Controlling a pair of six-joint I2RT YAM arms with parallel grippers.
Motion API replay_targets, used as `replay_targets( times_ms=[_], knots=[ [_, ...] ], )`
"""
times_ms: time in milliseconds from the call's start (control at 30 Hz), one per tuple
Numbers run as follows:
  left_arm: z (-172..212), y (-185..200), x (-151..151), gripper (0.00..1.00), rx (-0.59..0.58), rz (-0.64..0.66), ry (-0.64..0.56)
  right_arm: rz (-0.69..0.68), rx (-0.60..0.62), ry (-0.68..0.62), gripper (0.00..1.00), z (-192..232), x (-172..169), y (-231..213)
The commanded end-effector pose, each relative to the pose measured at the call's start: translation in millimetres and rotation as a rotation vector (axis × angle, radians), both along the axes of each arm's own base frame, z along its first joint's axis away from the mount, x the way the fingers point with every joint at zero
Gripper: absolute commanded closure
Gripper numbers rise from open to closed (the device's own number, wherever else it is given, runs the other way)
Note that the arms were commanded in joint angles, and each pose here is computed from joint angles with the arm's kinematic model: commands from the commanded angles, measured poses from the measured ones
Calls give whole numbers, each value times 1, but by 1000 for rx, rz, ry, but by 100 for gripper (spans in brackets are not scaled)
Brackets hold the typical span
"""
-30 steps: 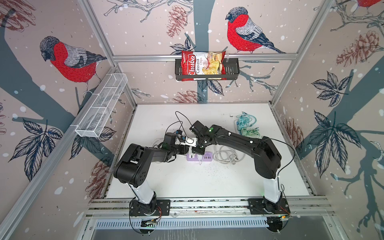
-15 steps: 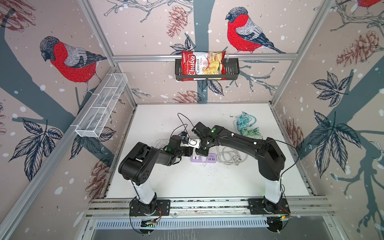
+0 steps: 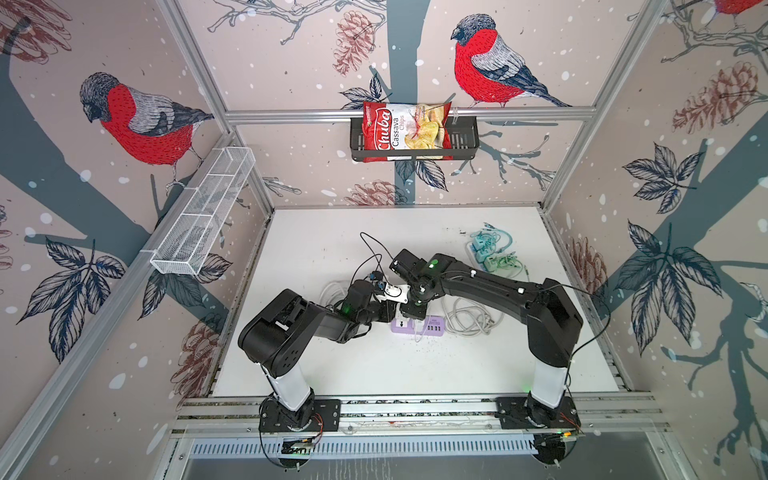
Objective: Insert the plug
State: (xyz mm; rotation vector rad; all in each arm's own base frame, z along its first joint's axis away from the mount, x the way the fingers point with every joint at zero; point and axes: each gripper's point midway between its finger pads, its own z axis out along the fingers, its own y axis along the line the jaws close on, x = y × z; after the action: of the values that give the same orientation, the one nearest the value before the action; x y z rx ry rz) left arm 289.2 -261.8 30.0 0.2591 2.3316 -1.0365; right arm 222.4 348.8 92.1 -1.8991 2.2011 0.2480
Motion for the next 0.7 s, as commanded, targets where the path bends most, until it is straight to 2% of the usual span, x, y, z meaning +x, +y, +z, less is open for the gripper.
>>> replay_targets(
  times_ms=[0, 300, 467, 533, 667],
  knots=[
    [-8, 5, -11, 72, 34, -18, 53, -55, -83, -72, 93, -11, 8, -11],
    [10, 24, 9, 64, 70, 62, 17, -40, -86, -100, 94, -7, -2, -5],
    [11, 30, 11, 60, 85, 81, 20, -43, -88, -87, 94, -11, 1, -6],
    [8, 41, 12, 59, 122, 121, 30, -52, -68, -81, 93, -10, 4, -6],
    [11, 66, 16, 49, 172, 218, 26, -54, -40, -73, 93, -7, 4, -5]
  ],
)
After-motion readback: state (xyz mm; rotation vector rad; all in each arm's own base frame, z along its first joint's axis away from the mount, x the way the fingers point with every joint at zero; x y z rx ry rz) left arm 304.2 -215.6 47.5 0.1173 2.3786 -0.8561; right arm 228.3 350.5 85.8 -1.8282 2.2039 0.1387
